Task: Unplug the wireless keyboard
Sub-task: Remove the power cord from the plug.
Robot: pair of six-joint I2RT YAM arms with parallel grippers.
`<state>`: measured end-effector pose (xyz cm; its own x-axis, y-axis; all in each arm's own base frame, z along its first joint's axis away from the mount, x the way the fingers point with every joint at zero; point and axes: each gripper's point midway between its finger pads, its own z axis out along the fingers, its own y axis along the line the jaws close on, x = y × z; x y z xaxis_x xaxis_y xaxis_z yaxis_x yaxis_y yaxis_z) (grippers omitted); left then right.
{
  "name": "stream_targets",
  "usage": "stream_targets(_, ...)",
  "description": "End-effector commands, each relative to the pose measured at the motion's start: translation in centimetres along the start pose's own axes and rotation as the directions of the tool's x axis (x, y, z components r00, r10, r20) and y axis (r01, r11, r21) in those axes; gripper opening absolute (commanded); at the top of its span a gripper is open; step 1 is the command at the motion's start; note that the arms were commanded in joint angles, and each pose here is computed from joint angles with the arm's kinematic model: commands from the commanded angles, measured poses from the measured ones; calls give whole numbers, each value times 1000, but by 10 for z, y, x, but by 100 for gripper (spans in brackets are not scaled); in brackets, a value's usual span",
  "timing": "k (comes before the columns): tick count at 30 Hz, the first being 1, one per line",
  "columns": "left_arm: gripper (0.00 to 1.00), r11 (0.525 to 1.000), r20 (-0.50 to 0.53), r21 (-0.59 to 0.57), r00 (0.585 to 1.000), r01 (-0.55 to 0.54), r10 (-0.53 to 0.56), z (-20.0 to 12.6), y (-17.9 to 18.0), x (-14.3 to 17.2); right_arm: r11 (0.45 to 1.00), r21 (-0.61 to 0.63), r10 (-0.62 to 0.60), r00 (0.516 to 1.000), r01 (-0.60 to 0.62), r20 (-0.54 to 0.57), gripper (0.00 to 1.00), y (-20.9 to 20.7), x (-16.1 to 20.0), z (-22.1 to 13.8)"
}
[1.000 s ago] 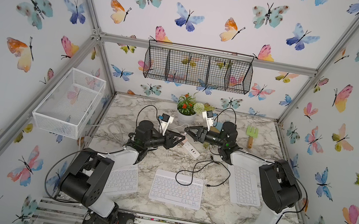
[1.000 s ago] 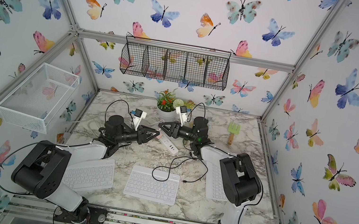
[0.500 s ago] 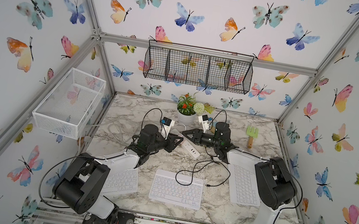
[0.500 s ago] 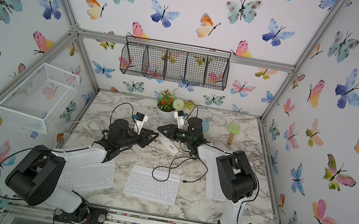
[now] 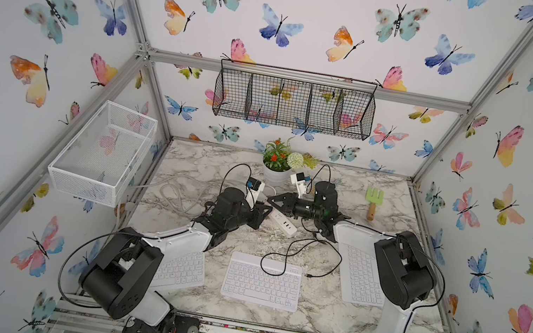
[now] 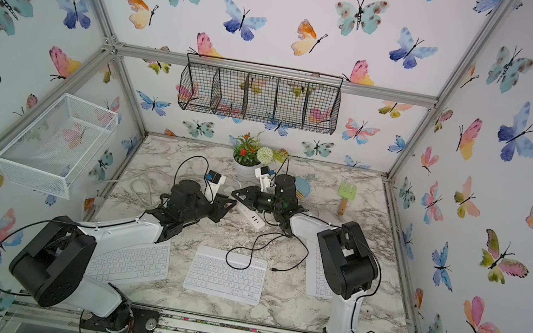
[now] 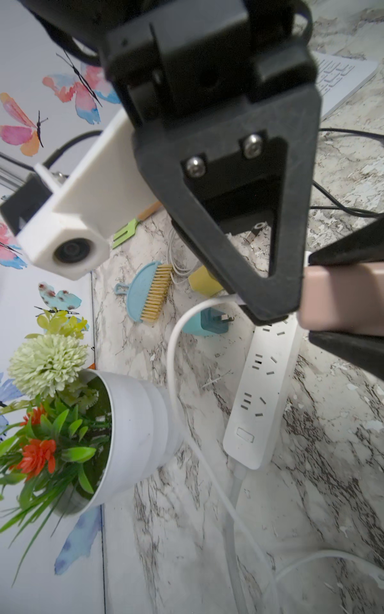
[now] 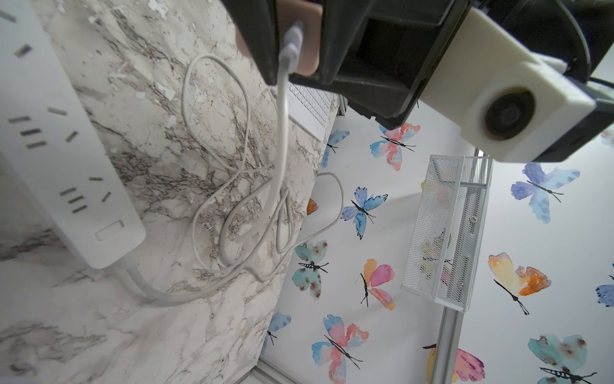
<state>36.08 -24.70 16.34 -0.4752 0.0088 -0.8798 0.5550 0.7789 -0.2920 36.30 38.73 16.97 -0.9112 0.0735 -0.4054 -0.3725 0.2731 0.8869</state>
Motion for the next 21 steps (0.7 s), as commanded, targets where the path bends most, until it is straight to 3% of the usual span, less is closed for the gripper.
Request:
stream_targets(1, 0, 998, 28, -62, 999, -18, 20, -3, 7, -12, 1000, 20, 10, 1000, -10, -1, 27, -5, -2, 6)
stream_targets(10, 0, 999, 36, -40, 999, -28, 30, -3, 2, -12, 999, -11, 31, 999, -31, -15, 21, -5, 0, 11)
stream_targets(15, 0, 999, 44, -34, 998, -32, 33, -6, 0, -11, 999, -10, 39, 999, -39, -14, 28, -9, 2, 13)
stream_targets(21, 0, 999, 32, -31, 999, -34, 35, -4, -1, -7, 999, -34, 42, 999, -42, -22, 21, -4, 3, 17)
